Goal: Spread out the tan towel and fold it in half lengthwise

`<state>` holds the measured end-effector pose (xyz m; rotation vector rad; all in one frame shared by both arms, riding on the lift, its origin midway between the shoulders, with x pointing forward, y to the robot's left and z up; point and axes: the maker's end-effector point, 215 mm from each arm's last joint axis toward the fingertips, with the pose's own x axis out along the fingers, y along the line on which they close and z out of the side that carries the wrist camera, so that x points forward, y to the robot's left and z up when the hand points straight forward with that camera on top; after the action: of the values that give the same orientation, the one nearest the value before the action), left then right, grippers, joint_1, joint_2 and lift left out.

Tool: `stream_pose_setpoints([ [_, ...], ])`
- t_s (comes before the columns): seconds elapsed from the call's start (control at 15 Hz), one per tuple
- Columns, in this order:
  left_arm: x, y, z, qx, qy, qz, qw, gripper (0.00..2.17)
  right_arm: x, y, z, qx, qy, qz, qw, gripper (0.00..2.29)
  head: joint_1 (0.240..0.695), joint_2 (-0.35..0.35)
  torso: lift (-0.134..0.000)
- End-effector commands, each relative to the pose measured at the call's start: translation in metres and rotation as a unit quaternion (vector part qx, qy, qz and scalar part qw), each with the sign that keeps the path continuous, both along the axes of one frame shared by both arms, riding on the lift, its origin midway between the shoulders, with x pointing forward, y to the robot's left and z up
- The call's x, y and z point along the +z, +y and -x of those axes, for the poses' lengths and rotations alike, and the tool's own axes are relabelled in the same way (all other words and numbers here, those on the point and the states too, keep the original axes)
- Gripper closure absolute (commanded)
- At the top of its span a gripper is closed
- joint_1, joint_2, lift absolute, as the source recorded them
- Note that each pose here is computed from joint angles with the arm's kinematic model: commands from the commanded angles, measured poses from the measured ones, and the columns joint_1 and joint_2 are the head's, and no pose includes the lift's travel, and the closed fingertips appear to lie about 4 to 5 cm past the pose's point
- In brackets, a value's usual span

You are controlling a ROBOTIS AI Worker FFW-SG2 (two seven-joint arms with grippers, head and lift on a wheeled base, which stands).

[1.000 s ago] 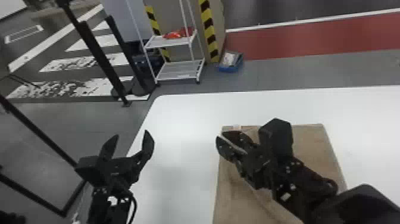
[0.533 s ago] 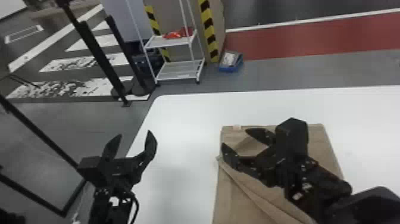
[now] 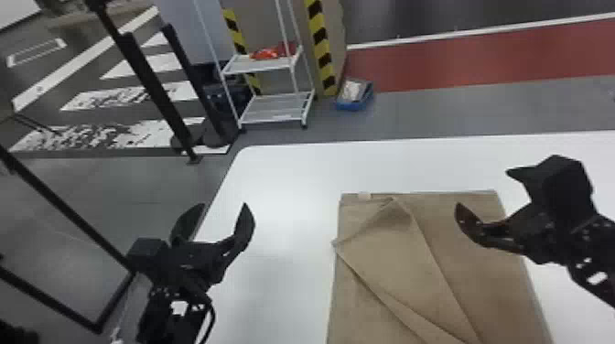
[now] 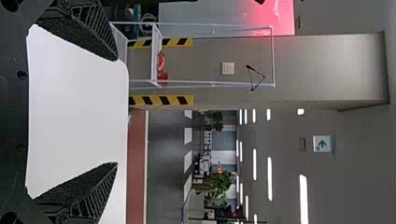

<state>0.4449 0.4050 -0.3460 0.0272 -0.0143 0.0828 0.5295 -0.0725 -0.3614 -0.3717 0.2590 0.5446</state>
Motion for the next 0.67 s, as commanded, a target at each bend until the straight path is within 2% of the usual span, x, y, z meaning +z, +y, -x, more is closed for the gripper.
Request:
stream_pose_setpoints([
  [0.0, -0.001, -0.012, -0.003, -0.037, 0.004, -0.004, 0.9993, 0.08, 0.001, -0.03, -0.004, -0.022, 0.001, 0.017, 0.9996, 0.06, 0.695, 0.35, -0.125],
  [0.13, 0.003, -0.032, -0.004, -0.083, 0.0, -0.001, 0.9965, 0.08, -0.002, -0.057, -0.003, -0.045, 0.003, 0.006, 0.9989, 0.07, 0.695, 0.327, -0.125],
  [0.2, 0.009, -0.046, -0.008, -0.108, -0.005, -0.001, 0.9942, 0.09, -0.003, -0.079, -0.004, -0.066, 0.006, -0.012, 0.9977, 0.07, 0.695, 0.307, -0.125],
  [0.4, -0.011, -0.091, -0.021, -0.176, 0.037, 0.019, 0.9836, 0.15, -0.01, -0.15, 0.007, -0.129, 0.012, -0.043, 0.9906, 0.08, 0.695, 0.232, -0.125],
  [0.47, -0.016, -0.103, -0.023, -0.189, 0.046, 0.022, 0.9806, 0.15, -0.01, -0.175, 0.014, -0.153, 0.01, -0.052, 0.9868, 0.08, 0.695, 0.157, -0.125],
  [0.6, -0.04, -0.123, -0.023, -0.216, 0.09, 0.044, 0.9712, 0.21, 0.0, -0.226, 0.028, -0.202, -0.001, -0.075, 0.9766, 0.08, 0.695, 0.091, -0.125],
])
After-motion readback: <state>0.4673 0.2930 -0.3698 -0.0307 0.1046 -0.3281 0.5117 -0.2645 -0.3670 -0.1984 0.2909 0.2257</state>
